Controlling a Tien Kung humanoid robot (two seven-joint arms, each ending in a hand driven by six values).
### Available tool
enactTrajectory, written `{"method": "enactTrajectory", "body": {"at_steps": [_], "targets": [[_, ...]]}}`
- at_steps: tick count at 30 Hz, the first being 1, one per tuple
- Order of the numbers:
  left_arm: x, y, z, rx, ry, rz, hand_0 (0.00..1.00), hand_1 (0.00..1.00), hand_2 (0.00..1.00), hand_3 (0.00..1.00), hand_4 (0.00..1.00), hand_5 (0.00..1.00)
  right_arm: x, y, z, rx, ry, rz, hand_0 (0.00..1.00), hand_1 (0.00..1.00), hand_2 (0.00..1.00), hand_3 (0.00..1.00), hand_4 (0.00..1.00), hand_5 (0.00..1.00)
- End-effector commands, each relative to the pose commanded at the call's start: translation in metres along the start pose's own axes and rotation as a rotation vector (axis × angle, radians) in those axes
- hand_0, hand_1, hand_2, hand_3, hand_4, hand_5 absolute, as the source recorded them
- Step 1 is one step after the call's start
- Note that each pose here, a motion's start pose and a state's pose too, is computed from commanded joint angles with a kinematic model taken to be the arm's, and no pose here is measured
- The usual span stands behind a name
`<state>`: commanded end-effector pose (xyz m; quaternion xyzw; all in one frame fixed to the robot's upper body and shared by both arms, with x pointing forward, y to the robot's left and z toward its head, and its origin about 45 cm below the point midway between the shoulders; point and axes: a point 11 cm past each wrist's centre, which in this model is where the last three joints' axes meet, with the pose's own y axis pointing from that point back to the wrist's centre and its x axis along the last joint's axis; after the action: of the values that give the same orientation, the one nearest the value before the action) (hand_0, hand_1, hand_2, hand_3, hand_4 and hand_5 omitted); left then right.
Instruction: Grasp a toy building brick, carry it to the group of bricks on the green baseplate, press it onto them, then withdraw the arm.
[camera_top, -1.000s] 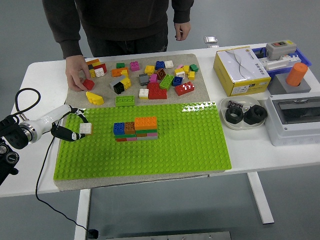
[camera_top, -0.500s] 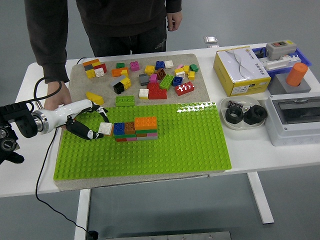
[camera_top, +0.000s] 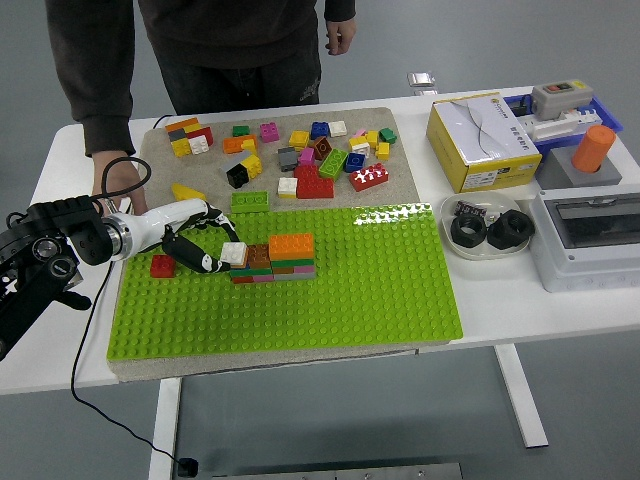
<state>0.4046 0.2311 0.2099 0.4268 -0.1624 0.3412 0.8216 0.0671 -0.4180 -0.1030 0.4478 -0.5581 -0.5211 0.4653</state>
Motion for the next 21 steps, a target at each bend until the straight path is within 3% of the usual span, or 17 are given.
{"method": "enactTrajectory", "body": {"at_steps": [10, 21], "targets": [[-0.004, -0.008, 0.013, -0.013, 0.019, 0.000, 0.998, 0.937, 0.890, 0.389, 0.783, 0.002, 0.001, 0.000, 0.001, 0.002, 0.001, 0.005, 0.727, 0.674, 0.742, 0.874, 0.729, 0.998], [0.000, -0.016, 0.010, -0.002, 0.036, 0.020, 0.998, 0.934, 0.888, 0.389, 0.779, 0.002, 0.001, 0.000, 0.001, 0.003, 0.004, 0.005, 0.728, 0.675, 0.742, 0.874, 0.729, 0.998]]}}
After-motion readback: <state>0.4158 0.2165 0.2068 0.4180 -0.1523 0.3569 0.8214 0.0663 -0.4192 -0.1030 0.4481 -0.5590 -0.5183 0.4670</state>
